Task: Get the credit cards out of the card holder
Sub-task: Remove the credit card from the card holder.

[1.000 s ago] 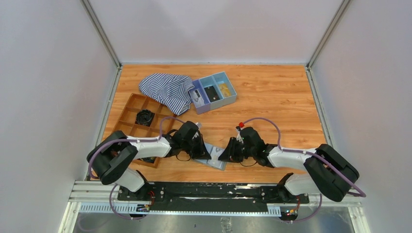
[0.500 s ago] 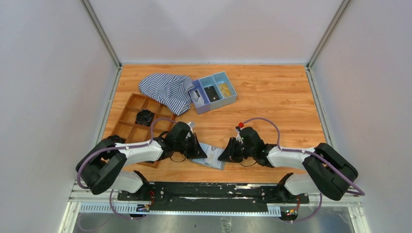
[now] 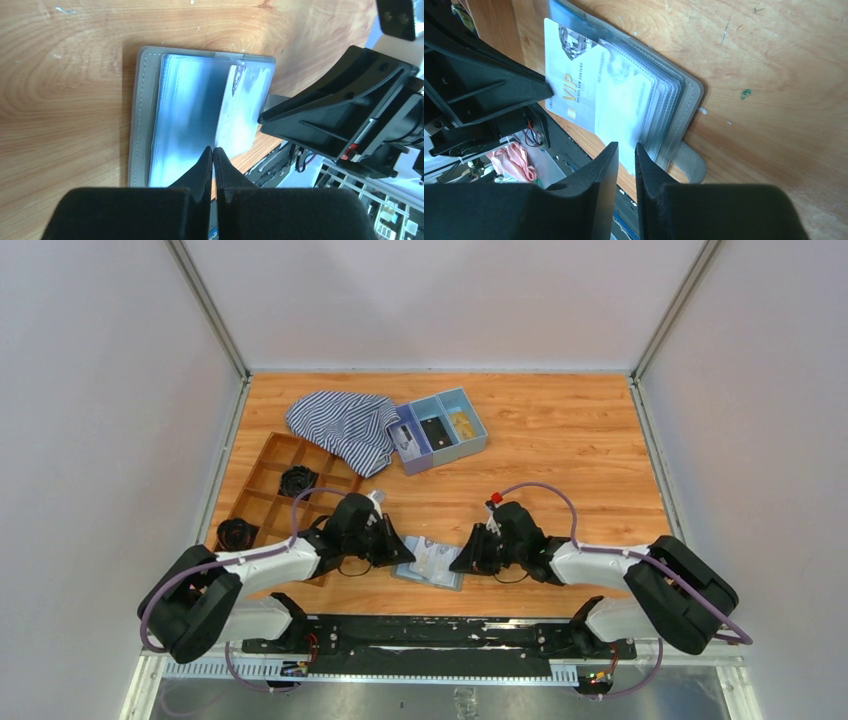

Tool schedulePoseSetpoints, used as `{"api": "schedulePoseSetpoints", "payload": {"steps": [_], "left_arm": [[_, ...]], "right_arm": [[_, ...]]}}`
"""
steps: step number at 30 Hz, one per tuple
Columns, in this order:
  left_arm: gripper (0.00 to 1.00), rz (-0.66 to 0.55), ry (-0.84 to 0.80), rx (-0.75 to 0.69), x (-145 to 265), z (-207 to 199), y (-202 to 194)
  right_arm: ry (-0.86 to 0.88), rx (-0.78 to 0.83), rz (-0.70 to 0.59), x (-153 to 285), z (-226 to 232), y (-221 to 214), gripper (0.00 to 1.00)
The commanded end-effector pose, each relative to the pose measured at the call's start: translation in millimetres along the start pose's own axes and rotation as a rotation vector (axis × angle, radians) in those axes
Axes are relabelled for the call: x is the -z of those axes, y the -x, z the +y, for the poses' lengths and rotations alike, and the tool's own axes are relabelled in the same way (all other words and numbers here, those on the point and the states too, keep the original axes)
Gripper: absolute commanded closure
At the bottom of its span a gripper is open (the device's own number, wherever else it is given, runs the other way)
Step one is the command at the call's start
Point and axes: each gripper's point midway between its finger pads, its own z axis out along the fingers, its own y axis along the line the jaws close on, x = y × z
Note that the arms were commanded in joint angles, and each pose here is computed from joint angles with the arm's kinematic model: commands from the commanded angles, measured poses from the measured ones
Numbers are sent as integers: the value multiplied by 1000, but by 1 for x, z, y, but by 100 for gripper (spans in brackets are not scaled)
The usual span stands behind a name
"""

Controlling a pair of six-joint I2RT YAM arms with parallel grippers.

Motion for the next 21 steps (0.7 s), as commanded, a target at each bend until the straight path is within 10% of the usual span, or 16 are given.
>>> {"api": "schedulePoseSetpoints", "payload": {"steps": [1,21], "left_arm": [[100,-35,-6,-4,9,2,7],[100,-121,-38,-167,54,-63,43]], "right_arm": [[-94,-12,27,2,-24,-14,77],[3,86,-84,32,26,15,62]]}}
